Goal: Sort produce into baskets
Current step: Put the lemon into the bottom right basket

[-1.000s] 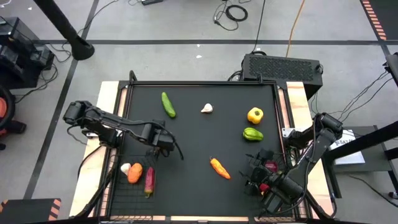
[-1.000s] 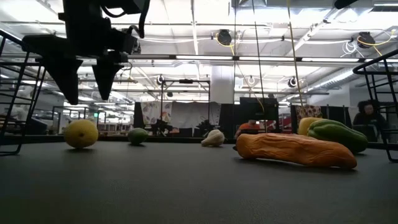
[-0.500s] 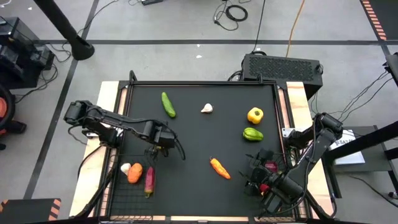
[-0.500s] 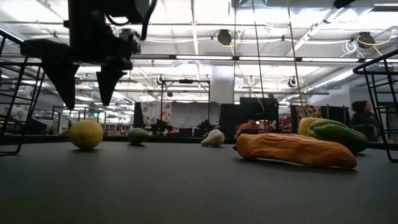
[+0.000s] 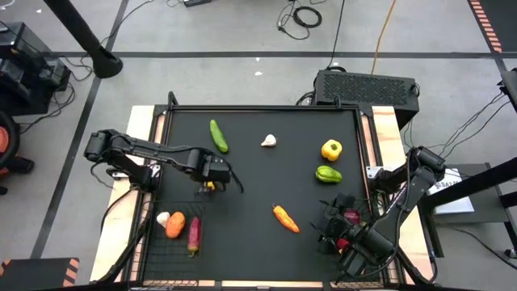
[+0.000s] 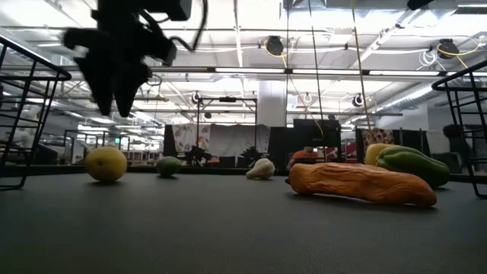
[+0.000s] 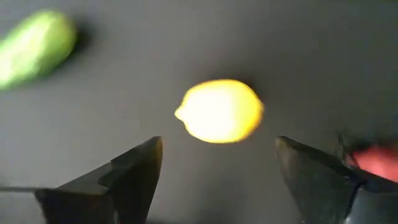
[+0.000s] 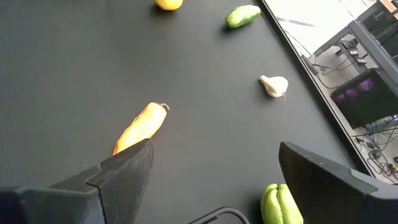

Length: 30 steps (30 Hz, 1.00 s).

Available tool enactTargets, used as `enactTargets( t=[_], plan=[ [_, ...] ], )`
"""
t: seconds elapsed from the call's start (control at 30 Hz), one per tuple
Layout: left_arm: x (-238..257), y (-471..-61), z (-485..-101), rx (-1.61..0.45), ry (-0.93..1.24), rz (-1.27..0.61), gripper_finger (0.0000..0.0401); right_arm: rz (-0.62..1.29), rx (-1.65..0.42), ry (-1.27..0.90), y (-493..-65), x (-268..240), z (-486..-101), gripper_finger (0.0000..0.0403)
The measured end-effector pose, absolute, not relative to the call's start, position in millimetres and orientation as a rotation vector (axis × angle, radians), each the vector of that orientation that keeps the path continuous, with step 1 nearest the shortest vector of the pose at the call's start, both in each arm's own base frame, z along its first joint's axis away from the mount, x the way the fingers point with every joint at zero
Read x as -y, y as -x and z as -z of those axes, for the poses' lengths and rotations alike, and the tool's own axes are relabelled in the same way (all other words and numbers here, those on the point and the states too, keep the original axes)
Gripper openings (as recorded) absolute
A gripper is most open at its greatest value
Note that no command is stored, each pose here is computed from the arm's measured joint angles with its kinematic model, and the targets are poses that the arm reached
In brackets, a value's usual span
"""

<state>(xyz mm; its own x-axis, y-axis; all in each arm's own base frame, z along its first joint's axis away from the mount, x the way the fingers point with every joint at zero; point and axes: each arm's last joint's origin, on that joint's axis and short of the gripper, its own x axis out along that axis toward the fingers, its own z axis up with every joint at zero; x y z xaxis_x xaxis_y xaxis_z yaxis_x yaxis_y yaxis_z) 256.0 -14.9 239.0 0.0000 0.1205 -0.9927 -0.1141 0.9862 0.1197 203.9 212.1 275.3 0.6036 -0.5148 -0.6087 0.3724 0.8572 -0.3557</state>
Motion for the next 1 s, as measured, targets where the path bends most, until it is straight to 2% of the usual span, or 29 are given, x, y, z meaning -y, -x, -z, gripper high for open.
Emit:
enactTargets(
  t=[0.17, 0.53, 0.77, 0.87, 1.0],
  plan=[
    [-2, -261, -237, -1.486, 0.309, -0.502, 0.0313, 0.523, -0.762, 0.188, -204, -212, -275, 0.0336],
    [-3, -272, -237, -1.204, 0.739, -0.876, 0.0312, 0.541, -0.713, 0.193, -208, -210, -276, 0.0336],
    [4, -271, -235, -1.093, 0.833, -1.076, 0.0316, 0.541, -0.747, 0.284, -217, -201, -277, 0.0336],
    [13, -270, -233, -1.047, 0.81, -1.141, 0.0332, 0.546, -0.756, 0.299, -220, -198, -277, 0.0336],
    [20, -268, -225, -1.083, 0.771, -1.202, 0.0362, 0.554, -0.756, 0.293, -223, -196, -277, 0.0336]
  ],
)
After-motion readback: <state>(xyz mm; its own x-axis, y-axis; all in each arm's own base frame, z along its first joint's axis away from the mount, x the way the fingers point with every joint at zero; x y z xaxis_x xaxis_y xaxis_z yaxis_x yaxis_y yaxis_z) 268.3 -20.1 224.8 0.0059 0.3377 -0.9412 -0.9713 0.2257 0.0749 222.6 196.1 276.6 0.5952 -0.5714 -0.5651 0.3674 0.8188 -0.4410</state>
